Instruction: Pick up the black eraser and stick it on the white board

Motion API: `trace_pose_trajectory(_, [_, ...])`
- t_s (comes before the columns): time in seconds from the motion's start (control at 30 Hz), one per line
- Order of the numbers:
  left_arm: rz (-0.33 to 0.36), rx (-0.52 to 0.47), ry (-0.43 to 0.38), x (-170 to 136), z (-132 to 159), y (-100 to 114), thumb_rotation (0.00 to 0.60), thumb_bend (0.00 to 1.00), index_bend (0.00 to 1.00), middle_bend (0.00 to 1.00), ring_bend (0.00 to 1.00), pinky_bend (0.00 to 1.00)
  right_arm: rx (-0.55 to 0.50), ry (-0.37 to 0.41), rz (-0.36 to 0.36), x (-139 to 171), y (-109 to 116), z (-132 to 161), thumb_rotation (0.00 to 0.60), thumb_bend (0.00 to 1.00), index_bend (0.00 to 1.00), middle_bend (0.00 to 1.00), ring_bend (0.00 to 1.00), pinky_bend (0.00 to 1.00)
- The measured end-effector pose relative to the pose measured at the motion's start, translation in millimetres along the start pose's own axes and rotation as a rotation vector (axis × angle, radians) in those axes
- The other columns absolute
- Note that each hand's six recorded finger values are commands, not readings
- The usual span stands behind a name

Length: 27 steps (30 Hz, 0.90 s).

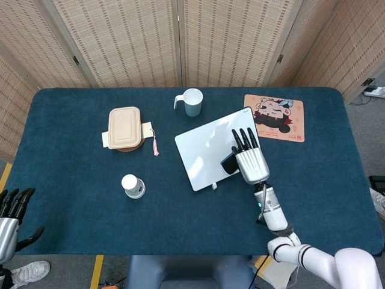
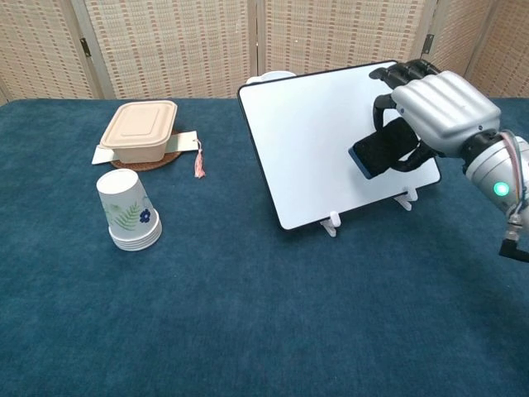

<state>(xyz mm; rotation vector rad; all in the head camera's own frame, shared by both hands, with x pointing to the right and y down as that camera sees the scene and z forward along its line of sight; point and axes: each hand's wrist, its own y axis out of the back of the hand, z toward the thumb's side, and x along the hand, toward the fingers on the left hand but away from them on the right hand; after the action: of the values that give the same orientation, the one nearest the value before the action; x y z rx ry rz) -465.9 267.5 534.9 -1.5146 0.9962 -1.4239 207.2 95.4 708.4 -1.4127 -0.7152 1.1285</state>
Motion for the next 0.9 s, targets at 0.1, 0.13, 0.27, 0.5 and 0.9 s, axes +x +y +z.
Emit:
trace_pose_trajectory(0.1, [-0.004, 0.002, -0.005, -2, 1, 0, 0.600, 0.24, 0.07, 0.16, 0.10, 0.00, 0.001, -0.014, -0.015, -9, -1, 2, 0.600, 0.19, 0.63, 0.08, 0.03, 0.01])
trace_pose_trajectory(0.13, [-0.004, 0.003, -0.005, -2, 1, 0, 0.600, 0.24, 0.07, 0.16, 0.10, 0.00, -0.001, -0.018, -0.018, -11, -1, 3, 0.600, 0.19, 0.61, 0.08, 0.02, 0.01])
trace_pose_trajectory(0.27, [-0.004, 0.001, 0.003, -3, 1, 0, 0.600, 0.24, 0.07, 0.16, 0.10, 0.00, -0.003, -0.035, -0.028, -20, -3, 4, 0.600, 0.19, 0.50, 0.03, 0.00, 0.01])
trace_pose_trajectory(0.5, [0.010, -0.002, 0.010, -7, 1, 4, 0.600, 0.24, 0.08, 0.16, 0.10, 0.00, -0.010, -0.033, -0.023, -29, -7, 9, 0.600, 0.19, 0.29, 0.00, 0.00, 0.00])
trace_pose_trajectory(0.9, [0.010, -0.006, 0.009, -8, 0, 4, 0.600, 0.24, 0.08, 0.16, 0.10, 0.00, 0.007, -0.013, -0.027, -17, -6, 1, 0.600, 0.19, 0.10, 0.00, 0.00, 0.00])
